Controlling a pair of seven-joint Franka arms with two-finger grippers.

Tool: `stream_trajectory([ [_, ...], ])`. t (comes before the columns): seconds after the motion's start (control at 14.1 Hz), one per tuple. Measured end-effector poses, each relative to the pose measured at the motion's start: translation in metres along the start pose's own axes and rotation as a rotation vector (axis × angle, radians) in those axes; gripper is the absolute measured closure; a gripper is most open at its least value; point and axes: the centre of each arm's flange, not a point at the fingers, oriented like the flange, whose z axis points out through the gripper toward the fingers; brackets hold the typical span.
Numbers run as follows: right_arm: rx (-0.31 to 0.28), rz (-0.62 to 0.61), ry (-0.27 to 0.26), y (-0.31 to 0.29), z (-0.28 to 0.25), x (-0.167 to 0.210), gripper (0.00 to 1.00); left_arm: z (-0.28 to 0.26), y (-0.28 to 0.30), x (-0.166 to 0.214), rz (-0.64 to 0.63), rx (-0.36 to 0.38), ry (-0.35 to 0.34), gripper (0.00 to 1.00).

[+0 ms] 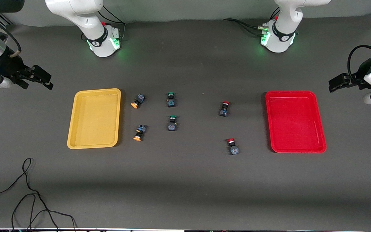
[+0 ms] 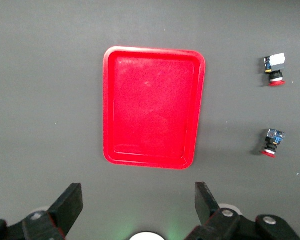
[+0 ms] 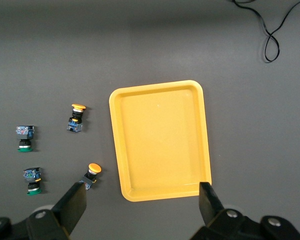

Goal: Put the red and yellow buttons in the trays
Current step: 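Grasp yellow button with the right gripper while the left gripper grasps red button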

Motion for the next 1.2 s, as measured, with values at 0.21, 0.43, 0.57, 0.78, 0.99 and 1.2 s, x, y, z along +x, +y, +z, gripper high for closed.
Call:
stream_trajectory([
  [0.21, -0.002, -0.001, -0.010, -0.001, 0.007, 0.005, 0.00, 0.002, 0.000, 0.000, 0.000, 0.001, -0.008, 0.00],
  [0.43, -0.008, -0.017, -0.025, -0.015, 0.015, 0.005, 0.00, 0.007, 0.001, 0.003, 0.001, 0.003, -0.021, 0.00],
  [0.57, -0.022, 0.006, -0.067, -0.044, 0.038, 0.005, 0.00, 0.011, 0.004, 0.005, 0.006, 0.004, -0.028, 0.00],
  [0.78, -0.042, 0.099, -0.102, -0.102, 0.096, 0.006, 0.00, 0.026, 0.029, 0.005, 0.042, -0.016, -0.061, 0.00],
  [0.99, -0.039, 0.270, -0.097, -0.157, 0.186, -0.013, 0.00, 0.053, 0.102, -0.001, 0.152, -0.017, -0.117, 0.00],
  [1.2, -0.040, 0.405, -0.140, -0.196, 0.288, -0.052, 0.00, 0.094, 0.197, -0.012, 0.182, 0.028, -0.147, 0.00],
])
